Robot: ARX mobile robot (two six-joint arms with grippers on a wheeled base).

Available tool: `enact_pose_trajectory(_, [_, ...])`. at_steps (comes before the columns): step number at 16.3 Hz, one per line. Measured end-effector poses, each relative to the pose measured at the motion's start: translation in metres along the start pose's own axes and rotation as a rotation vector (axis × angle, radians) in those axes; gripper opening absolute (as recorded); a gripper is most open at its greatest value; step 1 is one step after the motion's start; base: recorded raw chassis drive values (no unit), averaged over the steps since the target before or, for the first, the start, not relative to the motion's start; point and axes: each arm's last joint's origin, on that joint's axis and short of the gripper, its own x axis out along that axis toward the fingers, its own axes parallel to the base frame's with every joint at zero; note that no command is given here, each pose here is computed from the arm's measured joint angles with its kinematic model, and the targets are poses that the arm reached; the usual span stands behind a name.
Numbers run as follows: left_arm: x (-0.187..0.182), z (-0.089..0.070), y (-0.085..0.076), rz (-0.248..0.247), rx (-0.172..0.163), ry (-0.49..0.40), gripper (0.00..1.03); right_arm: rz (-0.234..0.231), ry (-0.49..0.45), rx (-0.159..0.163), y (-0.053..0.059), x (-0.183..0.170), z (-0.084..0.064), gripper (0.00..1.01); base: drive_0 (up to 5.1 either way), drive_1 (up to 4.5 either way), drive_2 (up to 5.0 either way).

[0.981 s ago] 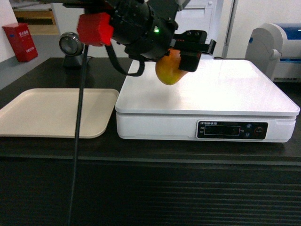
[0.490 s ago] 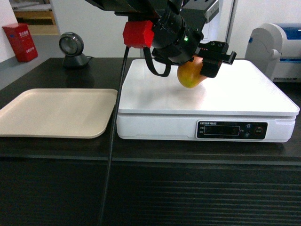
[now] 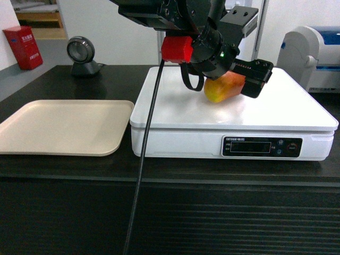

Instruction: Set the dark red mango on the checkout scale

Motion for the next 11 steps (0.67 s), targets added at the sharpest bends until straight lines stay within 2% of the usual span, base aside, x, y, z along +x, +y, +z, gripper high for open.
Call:
enact_pose_trajectory(3, [-0.009,0.002,0.000,0.020,-0.006,-0.020,0.98,0.000,0.000,0.000,0.000,0.000,0.000,0.98,0.0,0.00,0.0])
enact_pose_trajectory(8, [-0.053,0.030,0.001,0.057,0.000,-0.153,0.98,0.000,0.000,0.000,0.000,0.000,0.000,0.98,0.0,0.00,0.0])
enact_pose_trajectory(10, [-0.083,0.041,0.002,0.080,-0.018,-0.244,0.98,0.000,0.000,0.000,0.000,0.000,0.000,0.98,0.0,0.00,0.0])
enact_pose_trajectory(11, [-0.100,0.045,0.003,0.097,-0.040,-0.296,0.98,0.000,0.000,0.000,0.000,0.000,0.000,0.98,0.0,0.00,0.0])
